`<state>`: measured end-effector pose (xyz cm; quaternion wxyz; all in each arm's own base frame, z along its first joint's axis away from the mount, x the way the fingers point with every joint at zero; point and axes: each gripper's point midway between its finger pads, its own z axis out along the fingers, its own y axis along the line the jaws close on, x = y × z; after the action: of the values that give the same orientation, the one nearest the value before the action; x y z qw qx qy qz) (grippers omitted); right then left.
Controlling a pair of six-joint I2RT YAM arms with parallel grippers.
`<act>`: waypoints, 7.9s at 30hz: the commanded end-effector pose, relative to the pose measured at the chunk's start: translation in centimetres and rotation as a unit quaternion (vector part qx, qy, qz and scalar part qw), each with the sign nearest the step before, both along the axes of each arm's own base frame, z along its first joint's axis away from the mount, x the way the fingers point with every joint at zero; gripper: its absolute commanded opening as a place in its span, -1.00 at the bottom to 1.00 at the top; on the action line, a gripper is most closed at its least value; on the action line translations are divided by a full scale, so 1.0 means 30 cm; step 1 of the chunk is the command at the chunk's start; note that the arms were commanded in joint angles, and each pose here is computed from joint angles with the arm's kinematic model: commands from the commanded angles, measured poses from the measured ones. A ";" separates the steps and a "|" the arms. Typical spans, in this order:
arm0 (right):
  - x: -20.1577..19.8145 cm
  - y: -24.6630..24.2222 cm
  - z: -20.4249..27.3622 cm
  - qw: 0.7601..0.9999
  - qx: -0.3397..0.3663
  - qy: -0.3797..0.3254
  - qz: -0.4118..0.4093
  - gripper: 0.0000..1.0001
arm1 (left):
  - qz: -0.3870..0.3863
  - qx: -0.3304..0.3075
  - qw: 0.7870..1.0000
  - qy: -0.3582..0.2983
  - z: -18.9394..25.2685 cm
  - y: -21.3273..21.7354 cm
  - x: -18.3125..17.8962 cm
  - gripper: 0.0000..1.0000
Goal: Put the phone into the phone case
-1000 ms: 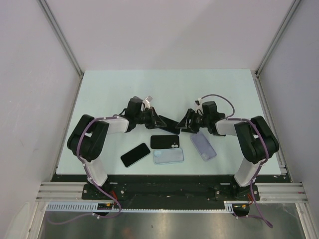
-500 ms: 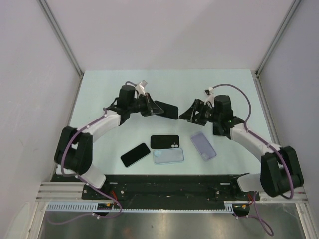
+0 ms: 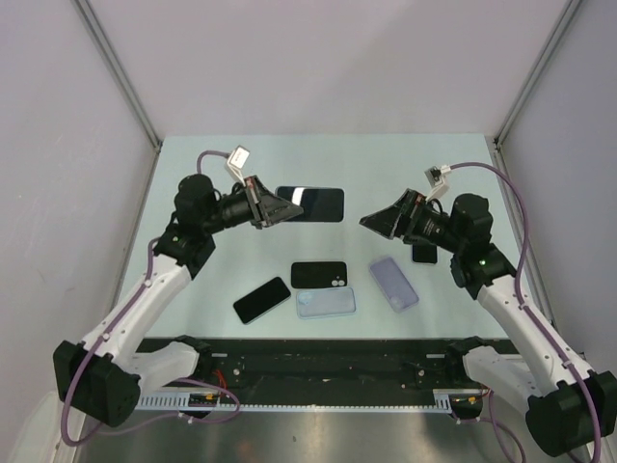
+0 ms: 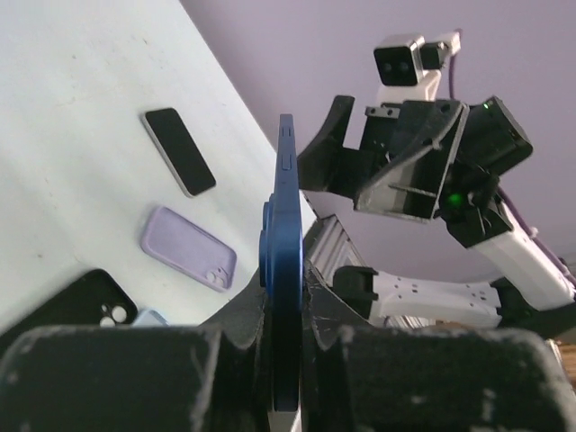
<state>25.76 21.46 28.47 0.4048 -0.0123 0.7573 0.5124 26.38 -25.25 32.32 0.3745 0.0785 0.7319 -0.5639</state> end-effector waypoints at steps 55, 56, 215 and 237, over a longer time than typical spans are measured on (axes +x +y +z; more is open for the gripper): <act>-0.108 0.351 -0.108 0.972 0.114 0.078 0.192 -0.93 | -0.049 -0.024 0.993 0.106 -0.237 0.017 -0.143 -0.52; -0.105 0.349 -0.115 0.972 0.111 0.080 0.191 -0.93 | -0.041 -0.020 0.993 0.104 -0.246 0.023 -0.133 -0.20; -0.404 0.275 -1.027 0.910 -0.068 0.363 0.190 -0.96 | 0.053 0.350 0.926 0.134 -0.839 0.034 -0.311 0.02; -0.403 0.185 -1.140 0.893 -0.254 0.344 0.143 -0.70 | 0.019 0.416 0.891 0.179 -0.998 0.036 -0.350 -0.10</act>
<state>17.16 31.47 2.66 0.0579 -0.0374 0.8446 0.5309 16.39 -24.33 3.52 0.1965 0.0968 0.9503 -0.2212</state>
